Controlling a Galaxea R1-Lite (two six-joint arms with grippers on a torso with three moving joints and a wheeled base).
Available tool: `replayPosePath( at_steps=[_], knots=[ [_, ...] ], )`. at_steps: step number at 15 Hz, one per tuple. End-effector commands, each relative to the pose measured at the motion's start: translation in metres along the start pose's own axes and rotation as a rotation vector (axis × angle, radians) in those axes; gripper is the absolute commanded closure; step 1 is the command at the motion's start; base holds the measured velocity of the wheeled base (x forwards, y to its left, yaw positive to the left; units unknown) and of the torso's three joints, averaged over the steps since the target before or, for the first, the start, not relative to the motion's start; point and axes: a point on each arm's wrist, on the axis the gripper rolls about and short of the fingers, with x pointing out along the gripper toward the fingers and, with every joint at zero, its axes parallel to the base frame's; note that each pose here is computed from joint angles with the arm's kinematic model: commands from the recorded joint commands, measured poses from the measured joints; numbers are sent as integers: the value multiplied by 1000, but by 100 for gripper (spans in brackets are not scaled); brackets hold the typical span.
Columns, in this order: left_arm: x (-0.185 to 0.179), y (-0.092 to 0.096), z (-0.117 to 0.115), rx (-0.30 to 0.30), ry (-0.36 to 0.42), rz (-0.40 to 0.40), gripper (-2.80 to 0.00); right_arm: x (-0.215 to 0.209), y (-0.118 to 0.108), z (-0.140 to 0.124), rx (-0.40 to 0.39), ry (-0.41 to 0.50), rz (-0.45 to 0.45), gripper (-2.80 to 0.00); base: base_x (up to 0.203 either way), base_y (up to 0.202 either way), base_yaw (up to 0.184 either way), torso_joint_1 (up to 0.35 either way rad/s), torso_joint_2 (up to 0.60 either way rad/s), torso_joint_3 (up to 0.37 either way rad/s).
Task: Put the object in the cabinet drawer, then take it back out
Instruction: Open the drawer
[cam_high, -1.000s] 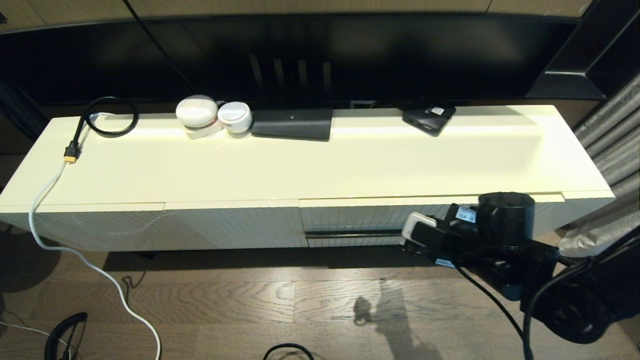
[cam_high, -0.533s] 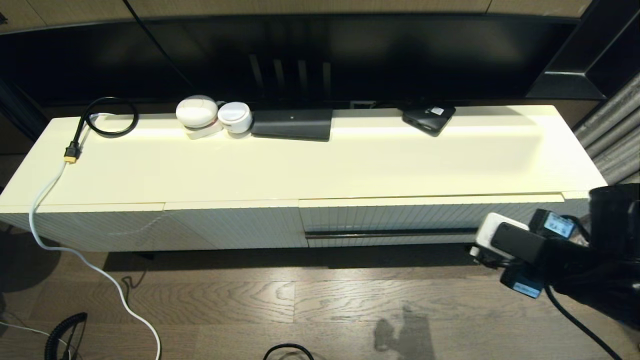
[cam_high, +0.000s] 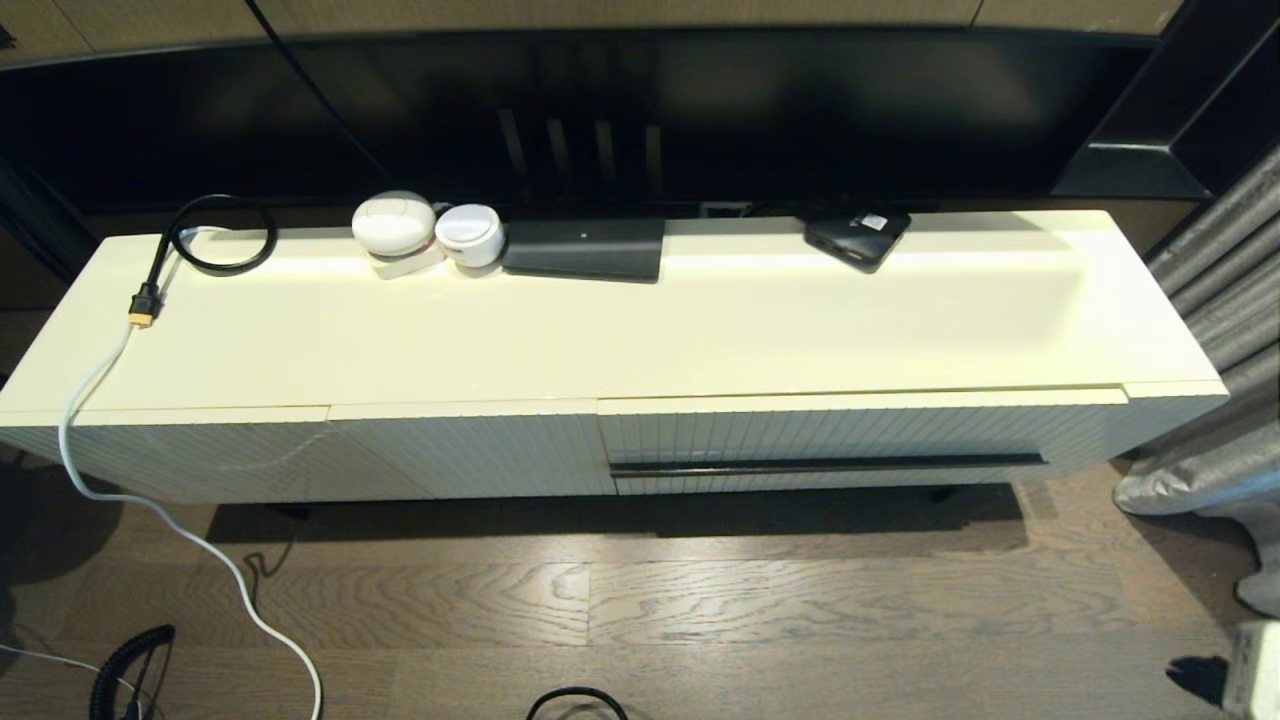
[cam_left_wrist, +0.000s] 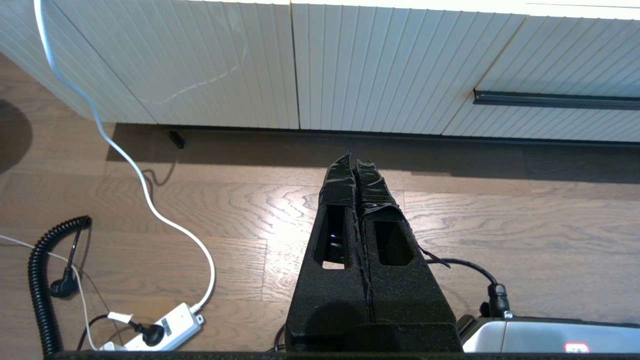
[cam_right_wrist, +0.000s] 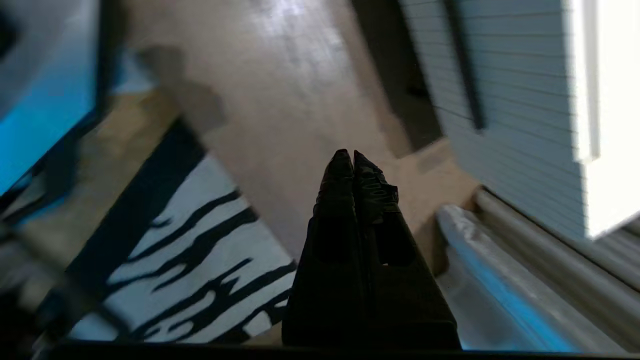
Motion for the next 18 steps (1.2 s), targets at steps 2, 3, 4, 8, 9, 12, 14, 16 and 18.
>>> replayPosePath(
  at_steps=[2, 3, 4, 8, 9, 12, 14, 16, 18],
  knots=[
    [0, 0, 0, -1, 0, 2, 0, -9, 18, -12, -77, -106, 173, 0, 0, 0, 0, 0, 0, 0],
    [0, 0, 0, -1, 1, 2, 0, -2, 19, -12, -102, -99, 211, 0, 0, 0, 0, 0, 0, 0],
    [0, 0, 0, -1, 0, 2, 0, 9, 18, -9, -131, -83, 227, 0, 0, 0, 0, 0, 0, 0],
    [0, 0, 0, -1, 0, 0, 0, 65, 1, 19, -177, -106, 164, 0, 0, 0, 0, 0, 0, 0],
    [0, 0, 0, -1, 0, 0, 0, 79, -4, 26, -181, -116, 145, 0, 0, 0, 0, 0, 0, 0],
    [0, 0, 0, -1, 0, 0, 0, 114, -17, 47, -194, -107, 94, 0, 0, 0, 0, 0, 0, 0],
    [0, 0, 0, -1, 0, 1, 0, 138, -21, 56, -208, -103, 83, 0, 0, 0, 0, 0, 0, 0],
    [0, 0, 0, -1, 1, 0, 0, 165, -20, 62, -227, -119, 64, 0, 0, 0, 0, 0, 0, 0],
    [0, 0, 0, -1, 0, 2, 0, 186, -15, 64, -257, -122, 66, 0, 0, 0, 0, 0, 0, 0]
  ],
)
